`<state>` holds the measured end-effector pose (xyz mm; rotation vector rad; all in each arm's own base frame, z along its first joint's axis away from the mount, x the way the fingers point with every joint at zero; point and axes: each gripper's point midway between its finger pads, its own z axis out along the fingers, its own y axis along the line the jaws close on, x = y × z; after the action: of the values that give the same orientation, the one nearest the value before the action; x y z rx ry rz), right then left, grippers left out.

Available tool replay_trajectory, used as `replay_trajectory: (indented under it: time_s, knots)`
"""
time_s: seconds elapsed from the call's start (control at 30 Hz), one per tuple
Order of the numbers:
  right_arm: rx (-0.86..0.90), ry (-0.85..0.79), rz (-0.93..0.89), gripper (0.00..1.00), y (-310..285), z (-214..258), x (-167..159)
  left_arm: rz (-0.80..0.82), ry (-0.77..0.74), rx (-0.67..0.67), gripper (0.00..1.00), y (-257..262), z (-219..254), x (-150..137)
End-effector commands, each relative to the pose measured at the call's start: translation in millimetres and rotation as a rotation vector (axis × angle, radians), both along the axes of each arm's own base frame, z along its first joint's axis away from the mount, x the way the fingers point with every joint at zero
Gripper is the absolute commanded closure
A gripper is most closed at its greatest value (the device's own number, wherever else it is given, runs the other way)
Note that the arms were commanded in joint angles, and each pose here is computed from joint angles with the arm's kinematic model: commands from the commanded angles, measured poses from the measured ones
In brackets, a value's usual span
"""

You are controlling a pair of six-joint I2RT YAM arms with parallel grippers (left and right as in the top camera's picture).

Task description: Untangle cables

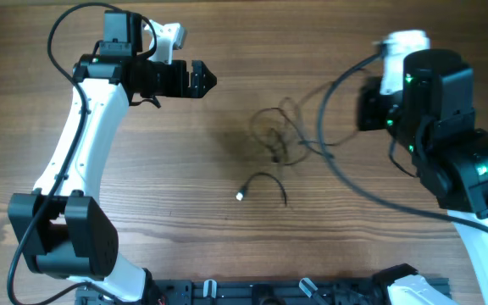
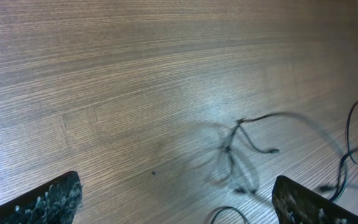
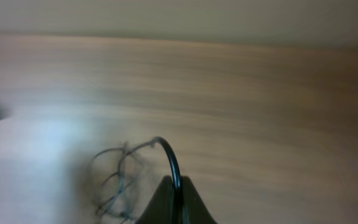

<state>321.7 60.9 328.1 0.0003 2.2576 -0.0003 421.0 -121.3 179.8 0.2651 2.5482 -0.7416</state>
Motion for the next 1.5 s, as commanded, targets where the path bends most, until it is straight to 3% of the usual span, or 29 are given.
replay_trajectory:
  time_s: [0.0,0.13,0.27,0.37,0.6,0.93,1.03,1.1,1.17,1.37,1.47]
  knots:
    - [-0.166,-0.033,-0.602,0.96,-115.4,5.2,-22.9,-0.016,-0.019,0.010,0.00,0.4,4.9,-2.6]
    - [-0.051,0.104,-0.479,0.96,-97.8,-32.1,3.7,-0.050,0.006,-0.026,0.00,-10.6,5.8,-11.0]
    - [0.148,0.192,-0.005,0.96,-10.1,-63.6,51.8,-0.177,-0.022,-0.061,0.00,-35.2,9.9,-22.3]
    - [0.245,0.147,0.164,0.96,32.1,-55.2,64.5,-0.203,-0.003,-0.069,0.00,-44.5,3.4,-25.1]
    - [0.245,0.108,0.176,0.96,42.9,-47.6,68.8,-0.280,0.068,-0.130,0.00,-73.2,-15.0,-34.7]
    - [0.288,0.107,0.210,0.96,51.6,-44.2,67.8,-0.571,-0.027,-0.147,0.00,-190.2,-54.1,-55.8]
    - [0.288,0.109,0.210,0.96,51.5,-44.5,67.1,-0.613,-0.026,-0.149,0.08,-211.2,-78.9,-58.0]
    - [0.287,0.108,0.210,0.96,51.5,-44.4,67.3,-0.628,-0.023,-0.161,0.12,-217.5,-86.6,-58.8]
    - [0.287,0.110,0.210,0.96,51.4,-44.8,66.9,-0.647,-0.021,-0.184,0.06,-224.6,-93.0,-60.5]
    - [0.288,0.106,0.211,0.96,51.4,-43.2,66.5,-0.660,-0.042,-0.194,0.20,-233.4,-104.4,-56.3]
    - [0.291,0.106,0.213,0.96,51.9,-42.8,66.0,-0.663,-0.076,-0.201,0.17,-236.6,-100.8,-51.7]
